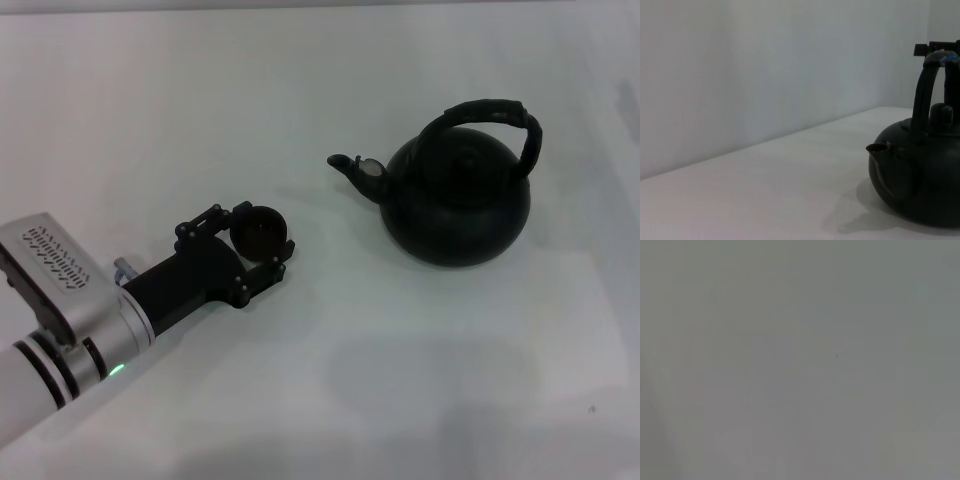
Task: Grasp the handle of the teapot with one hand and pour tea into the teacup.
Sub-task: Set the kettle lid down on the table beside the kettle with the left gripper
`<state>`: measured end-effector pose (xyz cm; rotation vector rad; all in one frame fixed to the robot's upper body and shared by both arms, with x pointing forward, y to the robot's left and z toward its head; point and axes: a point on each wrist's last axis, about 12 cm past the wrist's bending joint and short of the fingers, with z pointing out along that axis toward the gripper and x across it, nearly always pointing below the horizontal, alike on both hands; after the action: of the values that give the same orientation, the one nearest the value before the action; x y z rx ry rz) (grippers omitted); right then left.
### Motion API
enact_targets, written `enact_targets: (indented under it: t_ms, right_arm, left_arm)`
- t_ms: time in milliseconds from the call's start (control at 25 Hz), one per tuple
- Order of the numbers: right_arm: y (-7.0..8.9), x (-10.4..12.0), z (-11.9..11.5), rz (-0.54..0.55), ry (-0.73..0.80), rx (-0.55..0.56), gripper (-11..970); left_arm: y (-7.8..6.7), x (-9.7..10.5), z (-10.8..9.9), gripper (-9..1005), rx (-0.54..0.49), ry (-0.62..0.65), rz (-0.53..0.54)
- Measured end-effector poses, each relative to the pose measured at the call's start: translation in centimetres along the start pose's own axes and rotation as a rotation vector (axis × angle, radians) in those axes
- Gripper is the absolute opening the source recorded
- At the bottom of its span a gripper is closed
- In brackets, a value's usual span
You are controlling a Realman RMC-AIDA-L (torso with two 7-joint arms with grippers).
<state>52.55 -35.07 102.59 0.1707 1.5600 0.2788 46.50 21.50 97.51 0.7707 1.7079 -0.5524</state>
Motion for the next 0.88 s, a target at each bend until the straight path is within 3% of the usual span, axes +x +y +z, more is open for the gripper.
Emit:
enact_targets:
  t_ms: [880]
  right_arm:
    - [0.02, -0.08, 0.09, -0.003, -0.003, -0.002, 827]
  left_arm:
    - [0.38, 0.53, -0.17, 711, -0.016, 0.045, 0.005]
